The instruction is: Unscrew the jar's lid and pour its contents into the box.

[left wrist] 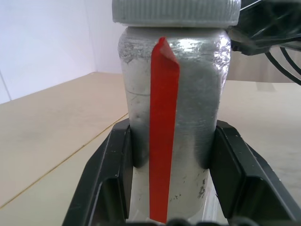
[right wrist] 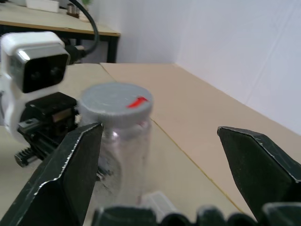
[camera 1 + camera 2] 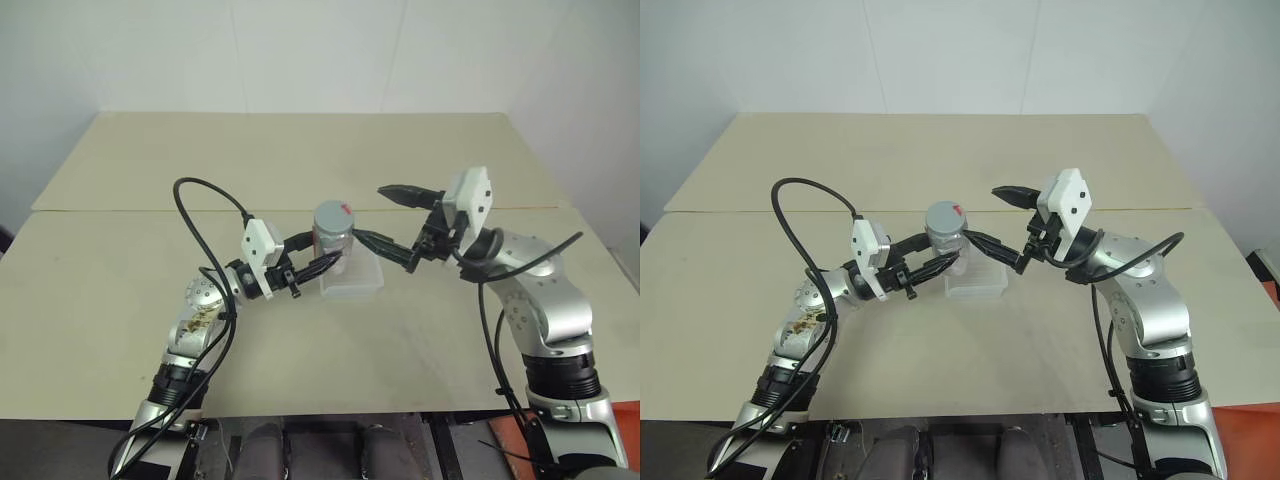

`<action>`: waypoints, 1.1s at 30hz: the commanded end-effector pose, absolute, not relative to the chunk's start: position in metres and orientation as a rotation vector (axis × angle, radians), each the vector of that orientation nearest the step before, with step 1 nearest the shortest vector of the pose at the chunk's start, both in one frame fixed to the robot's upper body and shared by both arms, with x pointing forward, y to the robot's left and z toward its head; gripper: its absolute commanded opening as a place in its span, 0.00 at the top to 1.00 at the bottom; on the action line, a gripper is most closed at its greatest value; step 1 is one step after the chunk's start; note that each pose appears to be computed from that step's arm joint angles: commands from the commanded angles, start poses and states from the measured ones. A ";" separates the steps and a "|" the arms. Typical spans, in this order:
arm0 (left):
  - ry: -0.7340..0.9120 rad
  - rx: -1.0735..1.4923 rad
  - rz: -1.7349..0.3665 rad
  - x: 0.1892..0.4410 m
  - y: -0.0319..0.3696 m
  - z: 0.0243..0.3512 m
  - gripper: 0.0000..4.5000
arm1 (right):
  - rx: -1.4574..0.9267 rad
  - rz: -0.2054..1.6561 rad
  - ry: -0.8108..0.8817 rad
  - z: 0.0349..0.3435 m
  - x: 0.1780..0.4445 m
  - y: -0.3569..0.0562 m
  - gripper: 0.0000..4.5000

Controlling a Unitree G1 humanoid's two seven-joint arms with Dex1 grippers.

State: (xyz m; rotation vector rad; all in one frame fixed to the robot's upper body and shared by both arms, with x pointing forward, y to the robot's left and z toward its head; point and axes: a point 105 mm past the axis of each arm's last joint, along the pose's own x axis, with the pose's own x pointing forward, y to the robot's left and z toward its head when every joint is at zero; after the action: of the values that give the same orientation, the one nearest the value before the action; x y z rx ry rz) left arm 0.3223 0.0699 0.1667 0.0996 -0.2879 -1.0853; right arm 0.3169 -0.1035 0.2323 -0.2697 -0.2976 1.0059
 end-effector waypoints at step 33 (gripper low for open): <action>-0.345 0.102 -1.116 0.317 0.061 0.177 0.57 | -0.358 1.106 -0.406 0.251 0.300 -0.065 0.01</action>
State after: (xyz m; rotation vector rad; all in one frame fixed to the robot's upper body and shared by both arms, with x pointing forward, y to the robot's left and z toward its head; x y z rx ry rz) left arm 0.3203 0.0639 0.1653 0.0848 -0.2893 -1.1019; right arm 0.3006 -0.0681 0.2397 -0.3360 -0.3614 1.1164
